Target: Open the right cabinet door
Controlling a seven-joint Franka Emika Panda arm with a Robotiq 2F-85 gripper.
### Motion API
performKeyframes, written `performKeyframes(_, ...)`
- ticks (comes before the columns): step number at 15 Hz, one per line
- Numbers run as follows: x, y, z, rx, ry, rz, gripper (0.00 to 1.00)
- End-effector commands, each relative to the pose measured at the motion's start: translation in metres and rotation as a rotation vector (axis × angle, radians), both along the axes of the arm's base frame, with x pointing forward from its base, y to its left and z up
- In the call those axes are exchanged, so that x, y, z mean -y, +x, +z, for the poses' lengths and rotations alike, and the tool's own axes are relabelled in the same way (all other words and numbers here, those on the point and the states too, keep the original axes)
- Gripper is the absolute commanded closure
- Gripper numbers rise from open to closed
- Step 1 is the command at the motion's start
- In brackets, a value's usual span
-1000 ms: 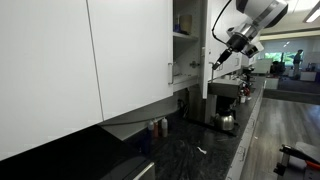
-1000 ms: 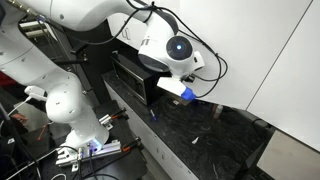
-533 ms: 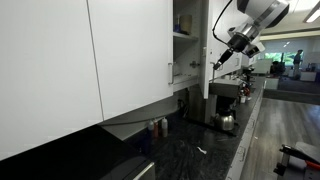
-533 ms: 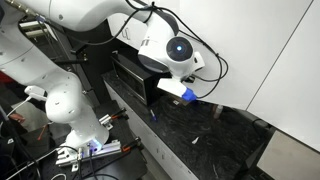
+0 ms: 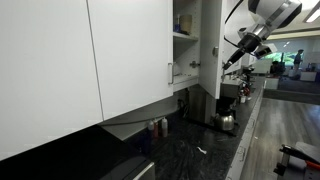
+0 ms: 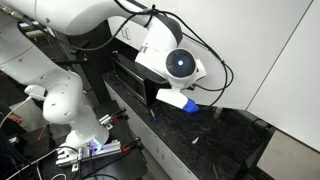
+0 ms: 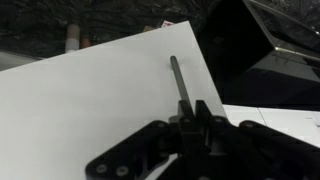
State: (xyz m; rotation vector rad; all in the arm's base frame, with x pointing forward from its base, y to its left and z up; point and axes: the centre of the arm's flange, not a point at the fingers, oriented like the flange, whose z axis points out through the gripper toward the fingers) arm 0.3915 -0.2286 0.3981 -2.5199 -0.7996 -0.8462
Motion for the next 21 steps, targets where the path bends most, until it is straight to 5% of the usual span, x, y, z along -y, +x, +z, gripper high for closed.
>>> performKeyframes(1, 0.04, -0.019, 0.004, 0.018, 0.0, -0.01, 0.97)
performKeyframes(8, 0.071, -0.039, 0.002, 0.04, -0.013, -0.031, 0.97)
performKeyframes(9, 0.073, -0.04, 0.002, 0.039, -0.014, -0.037, 0.73)
performKeyframes(10, 0.075, -0.039, 0.003, 0.037, -0.016, -0.043, 0.63)
performKeyframes(18, 0.089, -0.035, 0.014, 0.025, -0.067, -0.071, 0.08)
performKeyframes(21, 0.096, -0.039, 0.016, -0.012, -0.12, -0.084, 0.0)
